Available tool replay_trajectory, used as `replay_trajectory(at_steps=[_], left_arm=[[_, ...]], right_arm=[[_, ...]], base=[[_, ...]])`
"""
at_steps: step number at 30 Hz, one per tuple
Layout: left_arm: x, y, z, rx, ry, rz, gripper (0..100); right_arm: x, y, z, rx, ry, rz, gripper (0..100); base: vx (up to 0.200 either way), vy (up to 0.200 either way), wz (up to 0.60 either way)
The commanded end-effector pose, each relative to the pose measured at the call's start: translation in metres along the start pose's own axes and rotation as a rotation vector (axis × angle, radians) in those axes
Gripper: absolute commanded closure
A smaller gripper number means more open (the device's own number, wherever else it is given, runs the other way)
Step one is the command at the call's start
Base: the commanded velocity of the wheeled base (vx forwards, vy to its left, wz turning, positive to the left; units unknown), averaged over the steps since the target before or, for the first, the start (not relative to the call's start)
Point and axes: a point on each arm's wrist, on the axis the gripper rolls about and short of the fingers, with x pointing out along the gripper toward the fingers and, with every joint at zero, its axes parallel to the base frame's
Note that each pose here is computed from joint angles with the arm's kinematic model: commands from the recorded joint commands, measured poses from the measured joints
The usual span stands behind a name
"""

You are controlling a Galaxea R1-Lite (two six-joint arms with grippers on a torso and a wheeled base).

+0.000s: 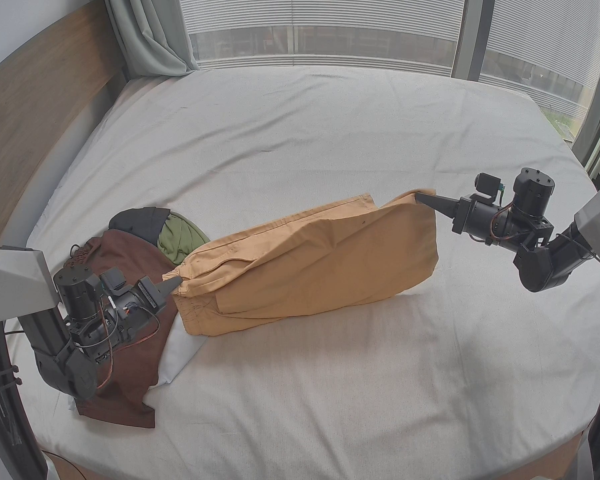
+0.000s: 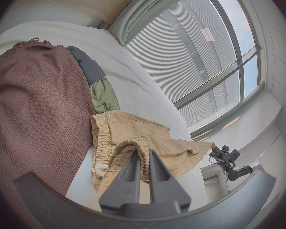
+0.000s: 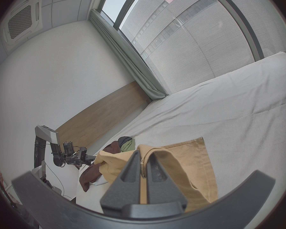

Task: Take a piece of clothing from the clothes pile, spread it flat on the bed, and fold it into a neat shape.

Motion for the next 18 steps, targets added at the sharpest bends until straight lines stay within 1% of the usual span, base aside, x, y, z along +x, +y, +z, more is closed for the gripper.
replay_trajectory(at_steps=[1,8,11,15,18], left_arm=[[0.006,0.003,0.001,-0.014,-0.01,0.003,100],[0.016,0.014,-0.002,-0.023,-0.036,0.051,100],[0.018,0.017,-0.003,-0.027,-0.038,0.055,100],[0.023,0.021,-0.005,-0.028,-0.04,0.064,100],[0.028,0.024,-0.004,-0.029,-0.061,0.082,100]], right_arm=[[0.012,-0.012,-0.008,0.018,0.014,-0.008,100],[0.026,-0.02,-0.004,0.02,0.014,-0.016,100],[0.034,-0.022,-0.003,0.022,0.006,-0.041,100],[0.046,-0.027,-0.009,0.032,0.001,-0.044,100],[0.049,-0.031,-0.01,0.036,0.001,-0.047,100]], base=[[0.0,0.0,0.0],[0.0,0.0,0.0],[0.0,0.0,0.0],[0.0,0.0,0.0],[0.0,0.0,0.0]])
